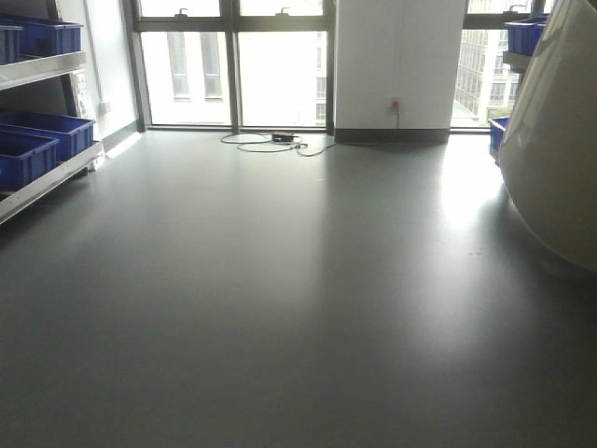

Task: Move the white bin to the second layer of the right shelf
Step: 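Drive the base across the room toward the windows, then turn the base to face the roller shelf with blue bins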

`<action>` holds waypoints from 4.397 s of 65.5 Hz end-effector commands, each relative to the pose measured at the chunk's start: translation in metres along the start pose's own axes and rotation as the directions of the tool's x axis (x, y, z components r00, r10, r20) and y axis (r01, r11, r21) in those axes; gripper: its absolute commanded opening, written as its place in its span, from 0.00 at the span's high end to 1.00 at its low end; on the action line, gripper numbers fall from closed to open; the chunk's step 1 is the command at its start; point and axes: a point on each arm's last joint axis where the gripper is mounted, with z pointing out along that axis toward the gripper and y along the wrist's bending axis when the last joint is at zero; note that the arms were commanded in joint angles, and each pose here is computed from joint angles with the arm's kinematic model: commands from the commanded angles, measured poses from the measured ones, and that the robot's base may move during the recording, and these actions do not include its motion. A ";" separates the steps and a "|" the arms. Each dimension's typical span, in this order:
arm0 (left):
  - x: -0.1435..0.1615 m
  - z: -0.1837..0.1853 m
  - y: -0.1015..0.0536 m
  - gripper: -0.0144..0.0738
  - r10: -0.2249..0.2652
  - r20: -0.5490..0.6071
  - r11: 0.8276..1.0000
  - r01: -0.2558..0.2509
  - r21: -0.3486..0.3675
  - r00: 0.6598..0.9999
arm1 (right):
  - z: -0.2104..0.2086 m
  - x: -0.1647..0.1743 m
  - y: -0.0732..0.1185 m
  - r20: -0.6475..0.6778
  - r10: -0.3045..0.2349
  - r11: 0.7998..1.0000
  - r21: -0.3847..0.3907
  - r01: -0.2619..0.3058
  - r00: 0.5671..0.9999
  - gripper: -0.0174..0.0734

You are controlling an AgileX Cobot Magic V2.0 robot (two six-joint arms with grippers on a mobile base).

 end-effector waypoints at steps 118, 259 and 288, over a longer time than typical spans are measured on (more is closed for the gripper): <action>0.004 0.000 0.001 0.74 -0.008 0.063 1.000 0.009 -0.009 0.998 | -0.009 -0.012 0.002 0.103 0.001 1.000 -0.017 0.001 0.995 0.74; 0.004 0.000 0.001 0.74 -0.008 0.063 1.000 0.009 -0.009 0.998 | -0.009 -0.012 0.002 0.103 0.001 1.000 -0.017 0.001 0.995 0.74; 0.004 0.000 0.001 0.74 -0.008 0.063 1.000 0.009 -0.009 0.998 | -0.009 -0.012 0.002 0.103 0.001 1.000 -0.017 0.001 0.995 0.74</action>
